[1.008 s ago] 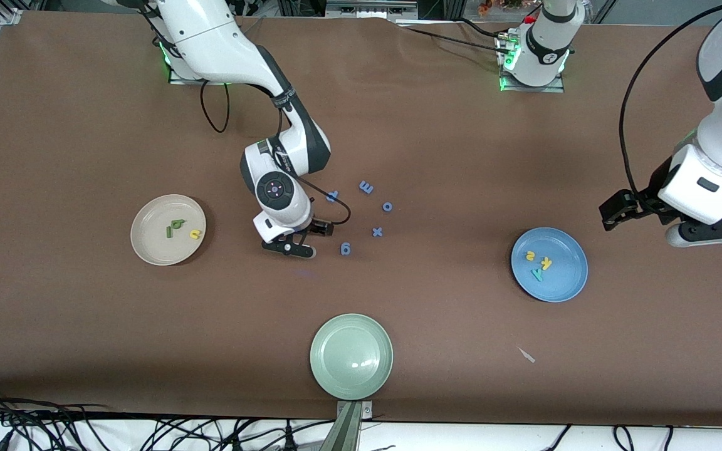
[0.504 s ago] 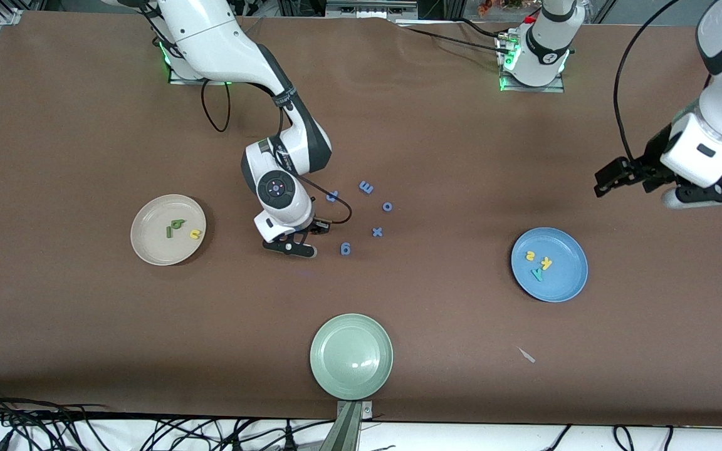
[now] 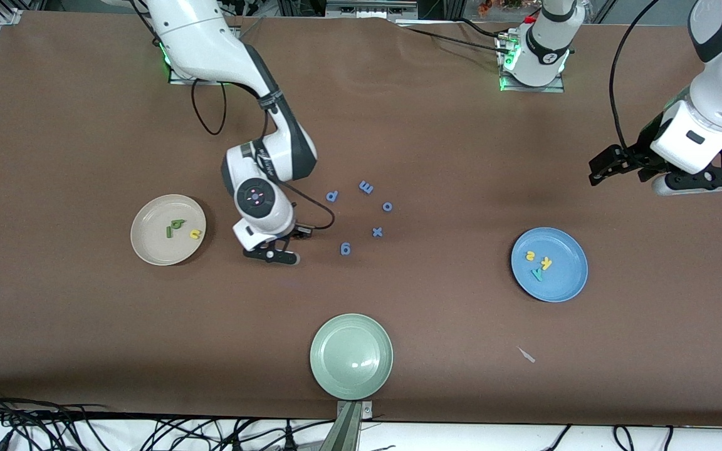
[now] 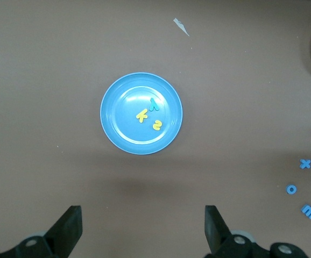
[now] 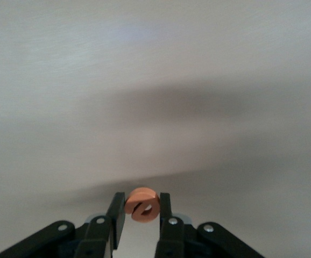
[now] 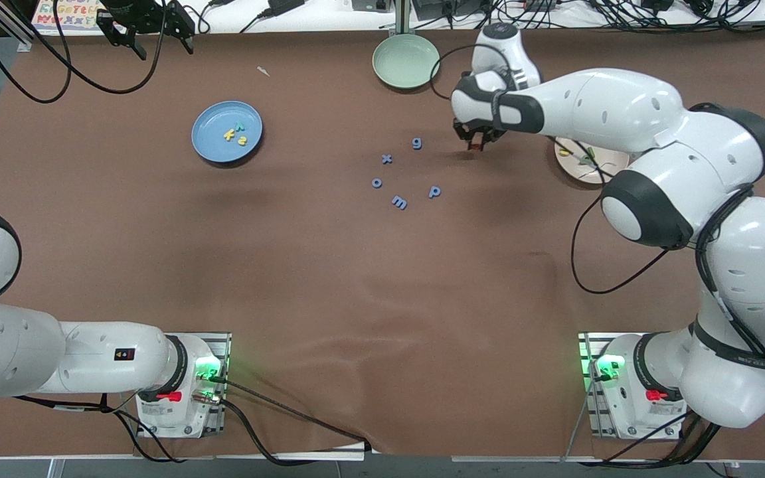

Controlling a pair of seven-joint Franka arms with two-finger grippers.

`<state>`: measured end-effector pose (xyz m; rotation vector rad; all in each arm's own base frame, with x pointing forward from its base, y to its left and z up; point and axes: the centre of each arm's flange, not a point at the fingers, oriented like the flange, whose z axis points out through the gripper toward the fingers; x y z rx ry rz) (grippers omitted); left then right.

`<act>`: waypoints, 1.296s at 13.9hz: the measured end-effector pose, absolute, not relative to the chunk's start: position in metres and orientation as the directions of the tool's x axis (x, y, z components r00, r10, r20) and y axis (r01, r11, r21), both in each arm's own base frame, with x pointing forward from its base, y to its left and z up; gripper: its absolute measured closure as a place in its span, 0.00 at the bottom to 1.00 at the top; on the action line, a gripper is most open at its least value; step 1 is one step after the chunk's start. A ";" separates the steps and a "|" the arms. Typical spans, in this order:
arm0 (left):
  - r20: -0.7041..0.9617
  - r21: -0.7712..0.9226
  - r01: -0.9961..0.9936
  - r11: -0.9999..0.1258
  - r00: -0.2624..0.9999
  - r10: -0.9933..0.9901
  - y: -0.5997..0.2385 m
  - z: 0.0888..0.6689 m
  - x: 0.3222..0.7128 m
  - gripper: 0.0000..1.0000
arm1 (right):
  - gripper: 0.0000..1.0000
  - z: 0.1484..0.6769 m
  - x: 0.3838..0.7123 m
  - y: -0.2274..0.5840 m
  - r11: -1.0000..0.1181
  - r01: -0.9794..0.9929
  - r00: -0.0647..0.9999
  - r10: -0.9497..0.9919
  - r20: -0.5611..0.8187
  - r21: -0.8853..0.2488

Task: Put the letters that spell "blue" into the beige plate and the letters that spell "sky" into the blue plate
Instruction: 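Grasp the orange letter with the right gripper and lower it onto the white plate, then open the right gripper and lift it off the white plate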

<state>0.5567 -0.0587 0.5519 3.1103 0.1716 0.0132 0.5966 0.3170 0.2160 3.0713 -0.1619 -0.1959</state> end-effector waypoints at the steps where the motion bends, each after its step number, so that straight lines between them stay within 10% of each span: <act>1: -0.001 0.017 0.102 -0.995 0.995 0.102 -0.061 0.552 0.555 0.00 | 0.70 0.227 0.604 0.295 -0.995 -0.064 0.986 -0.076 -0.146 0.082; 11: -0.028 0.004 0.029 -1.000 0.999 0.029 -0.060 0.551 0.551 0.00 | 0.70 0.246 0.638 0.102 -0.990 -0.025 0.955 -0.064 -0.290 0.136; 18: -0.030 0.004 0.028 -1.000 0.999 0.028 -0.060 0.551 0.551 0.00 | 0.04 0.257 0.644 0.115 -0.992 -0.004 0.960 -0.038 -0.278 0.123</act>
